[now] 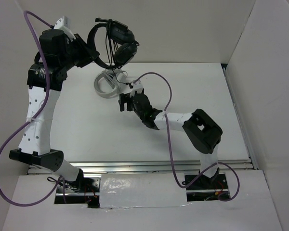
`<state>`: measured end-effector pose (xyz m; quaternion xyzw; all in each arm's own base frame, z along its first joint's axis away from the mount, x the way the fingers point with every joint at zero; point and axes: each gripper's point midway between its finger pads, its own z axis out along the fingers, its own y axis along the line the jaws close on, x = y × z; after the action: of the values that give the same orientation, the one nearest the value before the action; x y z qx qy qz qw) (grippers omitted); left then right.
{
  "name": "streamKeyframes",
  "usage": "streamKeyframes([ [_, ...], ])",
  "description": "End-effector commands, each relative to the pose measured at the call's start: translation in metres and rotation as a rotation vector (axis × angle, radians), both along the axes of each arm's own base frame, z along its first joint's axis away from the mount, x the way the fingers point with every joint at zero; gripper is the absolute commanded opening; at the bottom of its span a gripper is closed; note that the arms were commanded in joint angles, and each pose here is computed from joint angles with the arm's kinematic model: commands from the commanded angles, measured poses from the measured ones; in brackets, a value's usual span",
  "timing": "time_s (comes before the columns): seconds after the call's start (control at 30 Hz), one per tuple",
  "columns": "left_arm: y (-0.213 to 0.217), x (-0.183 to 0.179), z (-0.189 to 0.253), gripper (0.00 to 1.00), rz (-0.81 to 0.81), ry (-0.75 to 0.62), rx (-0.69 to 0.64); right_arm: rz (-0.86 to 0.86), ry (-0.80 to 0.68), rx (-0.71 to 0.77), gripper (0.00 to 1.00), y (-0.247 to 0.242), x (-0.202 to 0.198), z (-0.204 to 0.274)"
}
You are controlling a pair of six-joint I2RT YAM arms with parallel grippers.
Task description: Wrap the headphones
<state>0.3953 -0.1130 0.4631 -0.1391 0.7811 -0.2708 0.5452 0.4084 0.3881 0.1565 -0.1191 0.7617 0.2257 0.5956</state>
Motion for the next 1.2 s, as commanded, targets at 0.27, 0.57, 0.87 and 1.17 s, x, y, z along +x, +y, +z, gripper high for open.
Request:
streamKeyframes([
  [0.27, -0.006, -0.016, 0.049, 0.00, -0.039, -0.138, -0.046, 0.064, -0.022, 0.089, 0.91, -0.014, -0.024, 0.025],
  [0.57, -0.004, -0.019, 0.054, 0.00, -0.039, -0.149, -0.039, 0.142, -0.022, 0.092, 0.08, -0.010, -0.030, 0.027],
  [0.87, -0.021, -0.033, 0.048, 0.00, -0.223, -0.177, -0.028, 0.062, 0.053, 0.041, 0.00, -0.087, 0.012, 0.007],
  [1.17, -0.048, -0.047, -0.035, 0.00, -0.389, -0.126, 0.034, -0.114, 0.051, -0.011, 0.00, -0.182, 0.078, 0.049],
])
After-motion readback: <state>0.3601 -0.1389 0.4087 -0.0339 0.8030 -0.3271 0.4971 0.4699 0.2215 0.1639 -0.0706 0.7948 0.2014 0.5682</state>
